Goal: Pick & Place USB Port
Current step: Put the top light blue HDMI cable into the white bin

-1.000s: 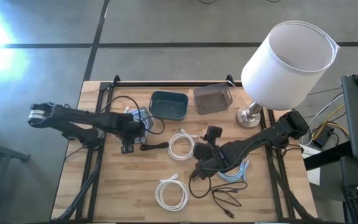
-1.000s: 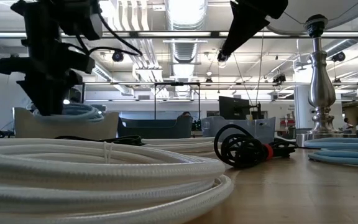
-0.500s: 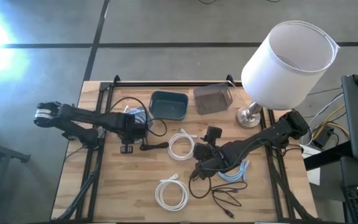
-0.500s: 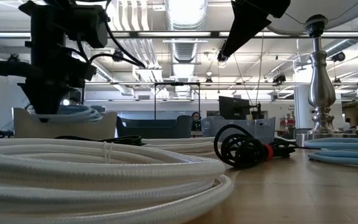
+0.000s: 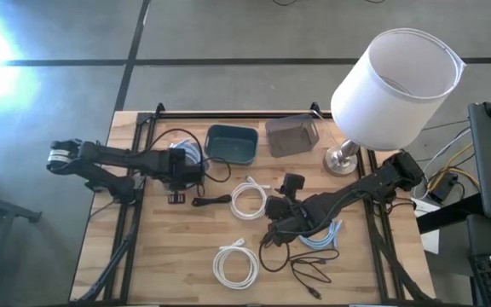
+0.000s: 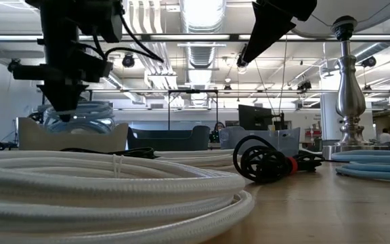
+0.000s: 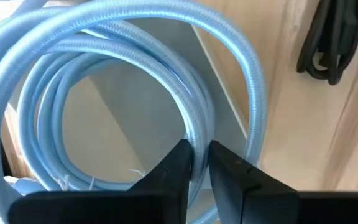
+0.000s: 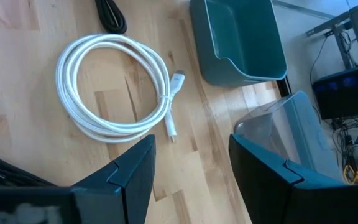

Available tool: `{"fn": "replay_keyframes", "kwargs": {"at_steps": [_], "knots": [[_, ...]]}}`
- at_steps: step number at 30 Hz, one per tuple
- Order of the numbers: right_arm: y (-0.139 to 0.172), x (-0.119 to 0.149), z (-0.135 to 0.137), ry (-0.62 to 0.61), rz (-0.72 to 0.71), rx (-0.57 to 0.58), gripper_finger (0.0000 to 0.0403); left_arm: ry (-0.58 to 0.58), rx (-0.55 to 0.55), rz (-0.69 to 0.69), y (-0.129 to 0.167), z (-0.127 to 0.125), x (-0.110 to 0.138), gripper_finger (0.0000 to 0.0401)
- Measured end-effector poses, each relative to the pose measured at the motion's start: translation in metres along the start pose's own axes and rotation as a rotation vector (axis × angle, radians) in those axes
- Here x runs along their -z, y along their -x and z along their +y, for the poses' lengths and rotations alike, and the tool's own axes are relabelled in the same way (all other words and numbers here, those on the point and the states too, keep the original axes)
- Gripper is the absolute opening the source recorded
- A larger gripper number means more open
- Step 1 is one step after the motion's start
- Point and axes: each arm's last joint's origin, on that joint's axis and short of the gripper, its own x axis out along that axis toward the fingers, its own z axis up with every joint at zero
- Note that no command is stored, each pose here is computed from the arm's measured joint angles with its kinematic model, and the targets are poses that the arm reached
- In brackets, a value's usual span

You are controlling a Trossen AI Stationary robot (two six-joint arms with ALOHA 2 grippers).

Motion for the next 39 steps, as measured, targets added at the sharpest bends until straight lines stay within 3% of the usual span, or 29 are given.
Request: {"fn": "replay_keyframes", "kwargs": {"at_steps": [8, 21, 27, 39], "knots": [[0.0, 0.0, 0.0, 0.0, -0.001, 0.001, 0.0201, 0.052, -0.019, 0.092, -0.02, 0.004, 0.006, 0.0049], [0.0, 0.0, 0.0, -0.001, -0.002, 0.0, 0.0201, 0.058, -0.08, 0.123, -0.031, 0.003, -0.001, 0.0145], [0.0, 0.0, 0.0, -0.001, -0.001, 0.0, 0.0201, 0.053, -0.173, 0.107, -0.02, 0.009, -0.004, 0.0171], [-0.003, 0.003, 0.001, 0.006, 0.005, 0.003, 0.0201, 0.055, -0.172, 0.074, 0.002, 0.014, -0.012, 0.0179]]}}
